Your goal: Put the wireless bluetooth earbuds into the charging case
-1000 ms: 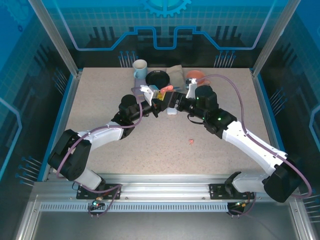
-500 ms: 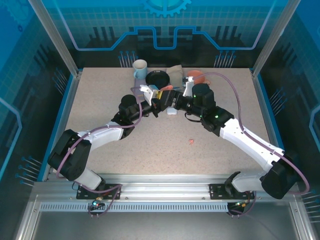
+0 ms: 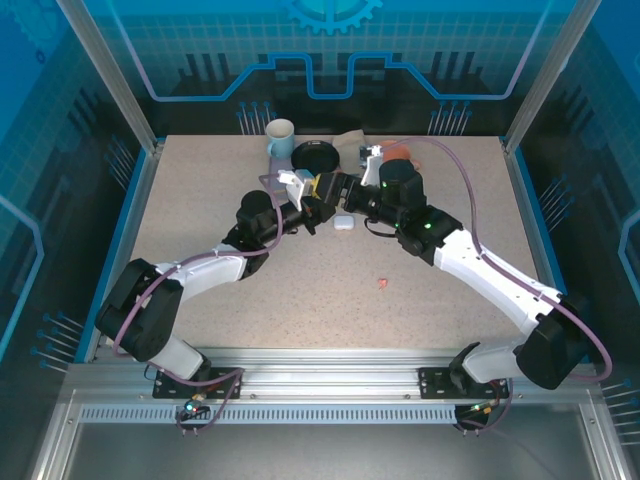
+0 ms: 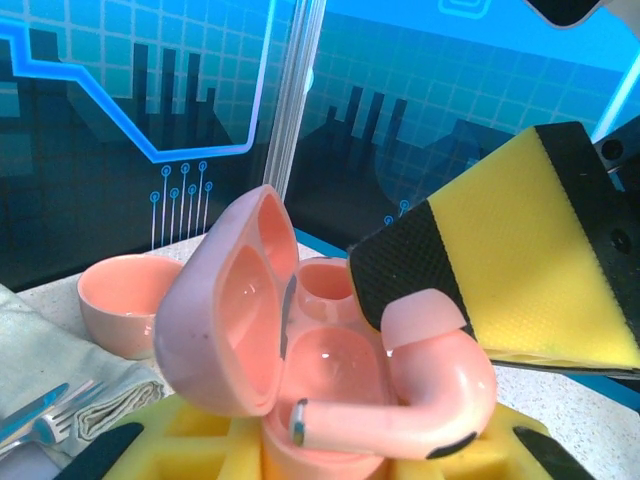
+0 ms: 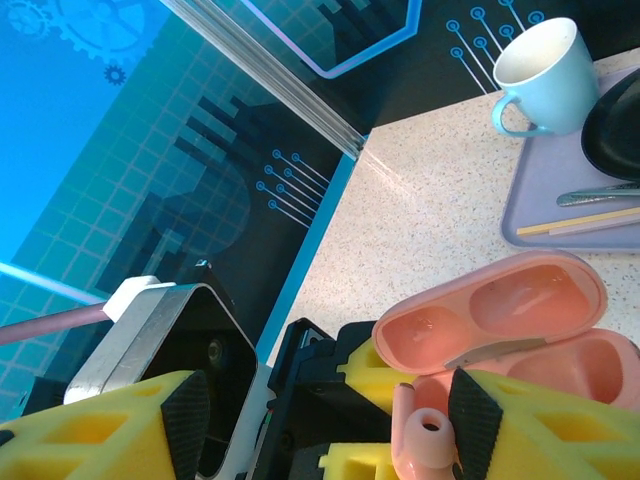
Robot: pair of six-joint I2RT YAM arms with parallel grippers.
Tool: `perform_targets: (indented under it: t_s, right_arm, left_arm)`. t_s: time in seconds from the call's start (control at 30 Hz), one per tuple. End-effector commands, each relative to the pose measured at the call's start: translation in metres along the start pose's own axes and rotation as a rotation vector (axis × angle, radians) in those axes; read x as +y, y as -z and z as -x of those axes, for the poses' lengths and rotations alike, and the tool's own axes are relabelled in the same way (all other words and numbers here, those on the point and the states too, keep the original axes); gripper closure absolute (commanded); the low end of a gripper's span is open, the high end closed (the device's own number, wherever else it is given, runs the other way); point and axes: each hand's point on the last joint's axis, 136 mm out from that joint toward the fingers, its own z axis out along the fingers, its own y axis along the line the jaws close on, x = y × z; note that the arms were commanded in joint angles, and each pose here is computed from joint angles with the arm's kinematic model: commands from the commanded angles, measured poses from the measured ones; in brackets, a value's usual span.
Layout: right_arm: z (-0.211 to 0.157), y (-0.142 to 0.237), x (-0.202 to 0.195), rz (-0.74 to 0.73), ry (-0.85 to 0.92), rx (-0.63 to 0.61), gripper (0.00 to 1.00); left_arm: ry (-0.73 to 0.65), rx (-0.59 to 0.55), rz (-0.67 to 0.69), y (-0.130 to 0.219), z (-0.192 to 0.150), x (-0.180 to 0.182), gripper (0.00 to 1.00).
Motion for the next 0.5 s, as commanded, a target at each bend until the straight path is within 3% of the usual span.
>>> perform_targets:
  t_s: [0.0,0.23,0.47]
  right_arm:
    - [0.020,0.012,0.009,0.001,0.023,-0.072,0.31]
    - [0.021,0.026,-0.001,-0.037,0.024,-0.090,0.31]
    - [0.006,0.032,-0.007,-0.070,0.004,-0.030,0.33]
  left_arm:
    - [-0.010,-0.013,-0.051,0.000,0.000,-0.013,1.00]
    - [-0.009,-0.016,-0.050,-0.001,-0.001,-0.012,1.00]
    - [-0.004,-0.010,-0.043,0.000,-0.004,-0.011,1.00]
